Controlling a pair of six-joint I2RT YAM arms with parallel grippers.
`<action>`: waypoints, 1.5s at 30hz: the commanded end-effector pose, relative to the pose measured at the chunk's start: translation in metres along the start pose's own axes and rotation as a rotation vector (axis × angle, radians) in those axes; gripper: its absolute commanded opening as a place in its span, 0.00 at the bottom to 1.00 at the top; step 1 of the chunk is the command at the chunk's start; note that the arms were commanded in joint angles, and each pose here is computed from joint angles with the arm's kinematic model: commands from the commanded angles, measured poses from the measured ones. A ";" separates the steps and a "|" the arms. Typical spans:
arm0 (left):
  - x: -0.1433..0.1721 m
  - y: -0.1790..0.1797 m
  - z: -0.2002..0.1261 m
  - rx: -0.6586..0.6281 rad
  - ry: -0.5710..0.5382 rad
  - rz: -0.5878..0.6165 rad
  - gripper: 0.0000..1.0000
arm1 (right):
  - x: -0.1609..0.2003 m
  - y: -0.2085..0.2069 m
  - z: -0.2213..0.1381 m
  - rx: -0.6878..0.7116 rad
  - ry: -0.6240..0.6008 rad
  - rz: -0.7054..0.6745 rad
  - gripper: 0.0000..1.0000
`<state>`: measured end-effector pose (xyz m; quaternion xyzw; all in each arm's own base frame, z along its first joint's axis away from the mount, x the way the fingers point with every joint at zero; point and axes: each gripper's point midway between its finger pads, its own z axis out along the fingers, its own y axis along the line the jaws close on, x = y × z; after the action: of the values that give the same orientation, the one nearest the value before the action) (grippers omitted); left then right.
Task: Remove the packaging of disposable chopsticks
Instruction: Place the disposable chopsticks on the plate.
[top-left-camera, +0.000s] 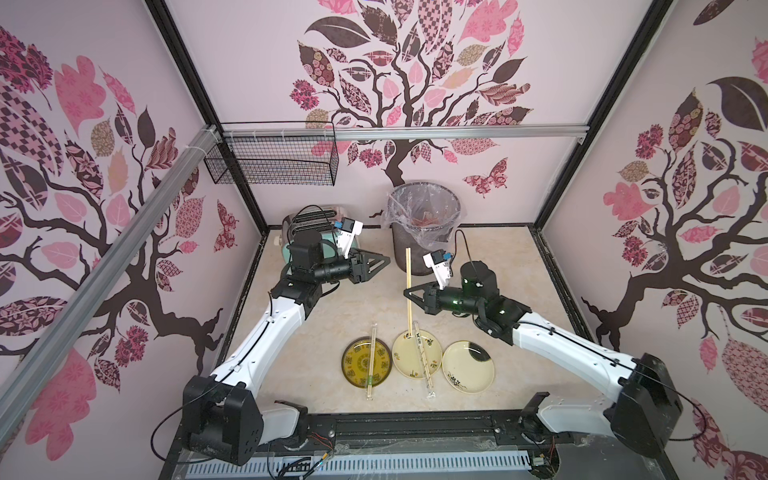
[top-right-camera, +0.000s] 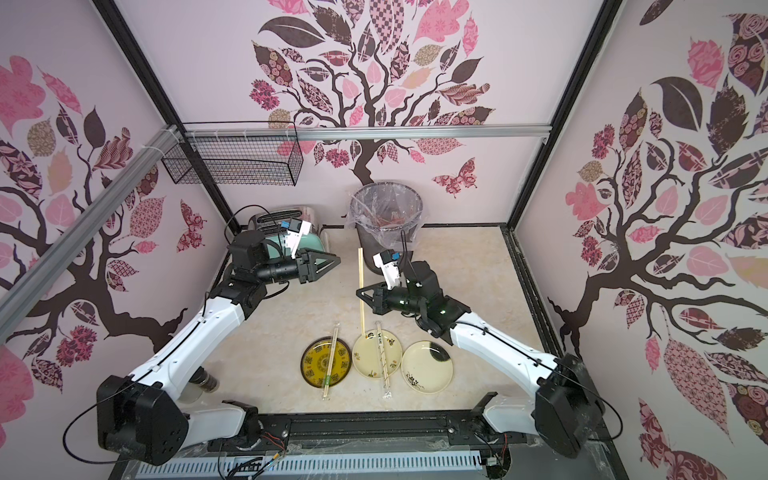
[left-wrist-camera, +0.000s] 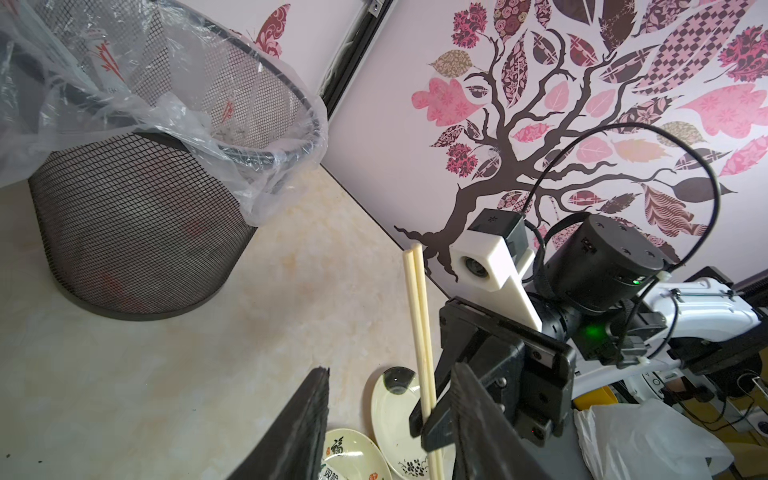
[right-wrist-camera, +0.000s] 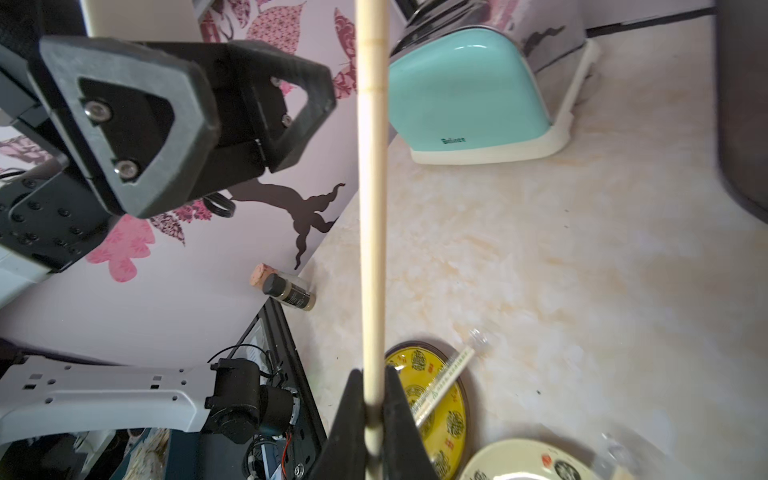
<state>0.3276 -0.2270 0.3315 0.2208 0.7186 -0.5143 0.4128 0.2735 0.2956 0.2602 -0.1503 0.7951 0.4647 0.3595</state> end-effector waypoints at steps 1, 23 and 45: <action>-0.011 -0.007 -0.006 -0.001 -0.025 0.037 0.50 | 0.034 -0.058 -0.033 0.266 0.096 0.148 0.00; -0.014 0.000 -0.009 -0.015 -0.033 0.017 0.51 | 0.178 -0.132 -0.115 0.706 0.465 0.414 0.00; -0.012 0.002 -0.007 -0.010 -0.022 0.003 0.52 | 0.216 -0.160 -0.101 0.757 0.552 0.431 0.00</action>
<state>0.3333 -0.2188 0.3315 0.2094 0.7221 -0.5104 0.4175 0.1720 0.1502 0.0415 0.0370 0.9843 0.1609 0.0629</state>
